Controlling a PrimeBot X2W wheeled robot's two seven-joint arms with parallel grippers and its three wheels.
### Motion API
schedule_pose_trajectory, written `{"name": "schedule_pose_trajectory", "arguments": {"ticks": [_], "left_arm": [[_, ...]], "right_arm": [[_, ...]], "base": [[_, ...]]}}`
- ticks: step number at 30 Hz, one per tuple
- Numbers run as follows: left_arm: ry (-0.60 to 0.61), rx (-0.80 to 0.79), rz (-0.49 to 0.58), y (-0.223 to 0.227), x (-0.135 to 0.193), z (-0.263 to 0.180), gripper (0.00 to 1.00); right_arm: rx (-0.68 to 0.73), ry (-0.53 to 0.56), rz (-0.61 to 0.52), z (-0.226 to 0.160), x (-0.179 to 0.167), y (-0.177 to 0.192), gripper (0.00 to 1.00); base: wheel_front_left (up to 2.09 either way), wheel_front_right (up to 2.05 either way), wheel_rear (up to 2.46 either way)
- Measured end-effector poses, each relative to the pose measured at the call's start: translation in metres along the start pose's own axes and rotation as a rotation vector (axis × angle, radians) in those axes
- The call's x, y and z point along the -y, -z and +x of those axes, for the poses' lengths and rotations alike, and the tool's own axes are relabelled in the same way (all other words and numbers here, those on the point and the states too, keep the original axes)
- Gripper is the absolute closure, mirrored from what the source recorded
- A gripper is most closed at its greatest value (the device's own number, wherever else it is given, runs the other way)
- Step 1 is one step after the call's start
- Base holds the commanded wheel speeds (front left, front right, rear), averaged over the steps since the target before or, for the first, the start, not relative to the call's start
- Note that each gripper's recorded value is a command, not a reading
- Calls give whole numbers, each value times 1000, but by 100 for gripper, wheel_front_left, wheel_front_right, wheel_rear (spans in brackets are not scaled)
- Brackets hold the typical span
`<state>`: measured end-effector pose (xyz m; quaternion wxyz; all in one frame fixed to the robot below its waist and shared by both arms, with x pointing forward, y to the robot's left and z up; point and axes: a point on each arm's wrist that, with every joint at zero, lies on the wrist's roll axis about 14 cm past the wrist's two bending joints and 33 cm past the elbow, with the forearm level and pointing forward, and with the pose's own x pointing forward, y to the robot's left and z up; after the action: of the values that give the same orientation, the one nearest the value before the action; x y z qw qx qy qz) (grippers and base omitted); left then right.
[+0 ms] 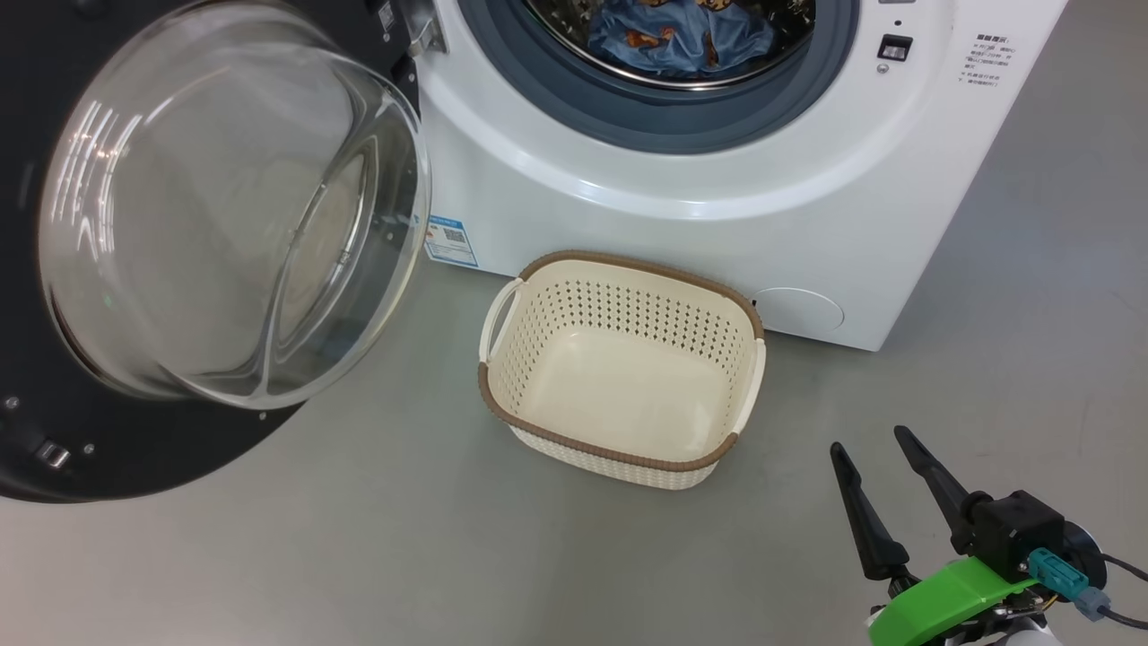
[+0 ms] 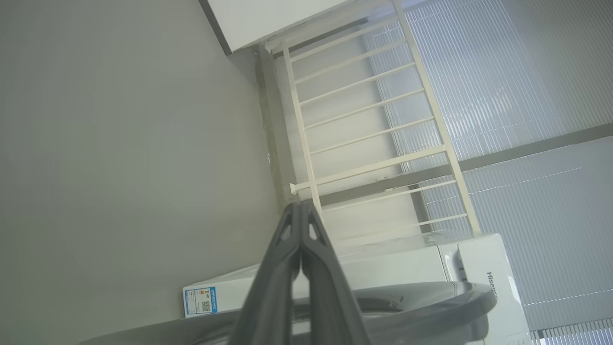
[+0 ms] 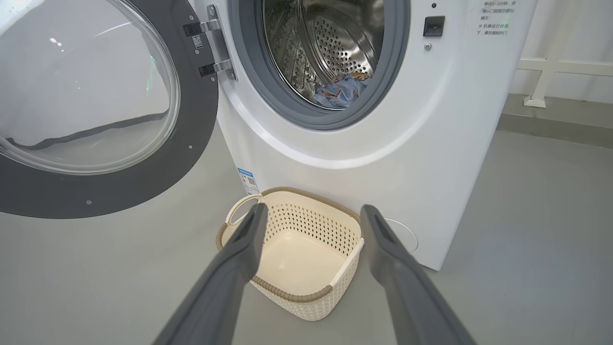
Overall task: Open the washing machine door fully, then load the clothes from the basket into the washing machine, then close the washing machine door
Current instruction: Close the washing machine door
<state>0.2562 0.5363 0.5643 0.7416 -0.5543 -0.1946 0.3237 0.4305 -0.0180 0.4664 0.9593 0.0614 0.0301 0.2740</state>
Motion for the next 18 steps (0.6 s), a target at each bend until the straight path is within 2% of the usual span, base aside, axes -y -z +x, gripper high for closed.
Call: {"name": "schedule_pose_trajectory", "arguments": {"ticks": [12,18], "left_arm": [[-9,-145,-71,39,-10,0,100],[30,-203,-106,57,0,1,100]], "right_arm": [[2,2,4,6,4,-1,0],[-4,8,4,3,6,1,0]], "base": [[0,0,0],[0,0,0]]}}
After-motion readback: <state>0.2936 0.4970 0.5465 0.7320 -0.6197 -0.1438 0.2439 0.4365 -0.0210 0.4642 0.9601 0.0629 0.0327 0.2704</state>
